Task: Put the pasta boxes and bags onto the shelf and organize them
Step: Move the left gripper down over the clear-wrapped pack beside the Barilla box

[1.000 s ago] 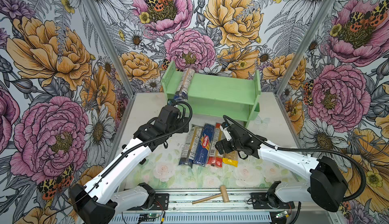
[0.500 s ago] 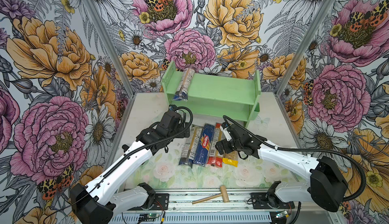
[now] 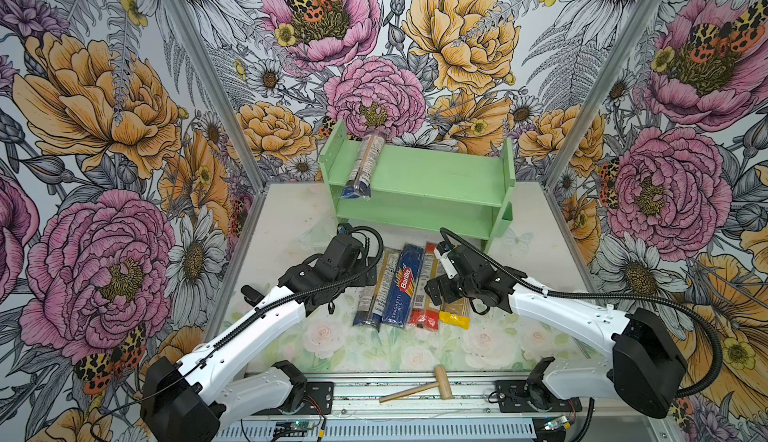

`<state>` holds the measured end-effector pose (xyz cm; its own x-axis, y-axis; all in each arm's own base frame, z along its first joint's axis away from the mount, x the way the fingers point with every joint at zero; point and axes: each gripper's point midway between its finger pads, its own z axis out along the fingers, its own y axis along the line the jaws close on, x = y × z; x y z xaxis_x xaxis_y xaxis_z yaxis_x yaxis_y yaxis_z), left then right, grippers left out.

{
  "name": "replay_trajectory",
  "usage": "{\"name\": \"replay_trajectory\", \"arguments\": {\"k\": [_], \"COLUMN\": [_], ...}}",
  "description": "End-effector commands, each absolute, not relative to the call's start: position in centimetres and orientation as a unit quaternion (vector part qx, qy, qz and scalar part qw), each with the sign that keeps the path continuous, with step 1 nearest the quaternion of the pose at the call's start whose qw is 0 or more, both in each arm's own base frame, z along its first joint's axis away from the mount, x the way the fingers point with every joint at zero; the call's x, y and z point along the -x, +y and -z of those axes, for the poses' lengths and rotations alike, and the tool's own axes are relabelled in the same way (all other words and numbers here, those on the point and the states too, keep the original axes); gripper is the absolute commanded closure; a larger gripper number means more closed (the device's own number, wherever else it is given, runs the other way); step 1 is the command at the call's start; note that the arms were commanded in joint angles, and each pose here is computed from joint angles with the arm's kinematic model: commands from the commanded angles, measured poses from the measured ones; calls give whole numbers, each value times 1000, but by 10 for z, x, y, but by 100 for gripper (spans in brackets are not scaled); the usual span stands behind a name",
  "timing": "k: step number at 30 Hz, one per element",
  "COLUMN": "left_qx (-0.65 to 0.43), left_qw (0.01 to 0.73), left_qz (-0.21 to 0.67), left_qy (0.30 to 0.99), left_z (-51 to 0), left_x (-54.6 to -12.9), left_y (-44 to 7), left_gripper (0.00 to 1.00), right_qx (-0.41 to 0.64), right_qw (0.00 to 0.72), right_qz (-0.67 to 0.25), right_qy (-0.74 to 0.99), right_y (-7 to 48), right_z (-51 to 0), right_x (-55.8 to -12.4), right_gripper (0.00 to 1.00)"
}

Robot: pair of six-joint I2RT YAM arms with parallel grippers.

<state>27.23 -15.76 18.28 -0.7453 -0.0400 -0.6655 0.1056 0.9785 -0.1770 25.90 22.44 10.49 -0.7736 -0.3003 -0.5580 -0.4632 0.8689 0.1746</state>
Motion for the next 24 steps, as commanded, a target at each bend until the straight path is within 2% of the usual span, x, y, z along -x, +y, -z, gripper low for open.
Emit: {"name": "replay_trajectory", "arguments": {"k": [1,24], "left_qx": [-8,-14], "left_qw": [365,324], "left_qz": [127,129], "left_qy": [922,937], "left_z": [-184,-132], "left_x": [-271,-259], "left_y": [-165,-183], "left_gripper": [1,1], "right_qx": [199,206], "right_qw": [274,262], "right_qz": [-151,-146], "right_qy": [929,932], "right_y": [225,227], "right_z": [-110,-101], "right_x": [-260,-260], "right_gripper": [1,0]}}
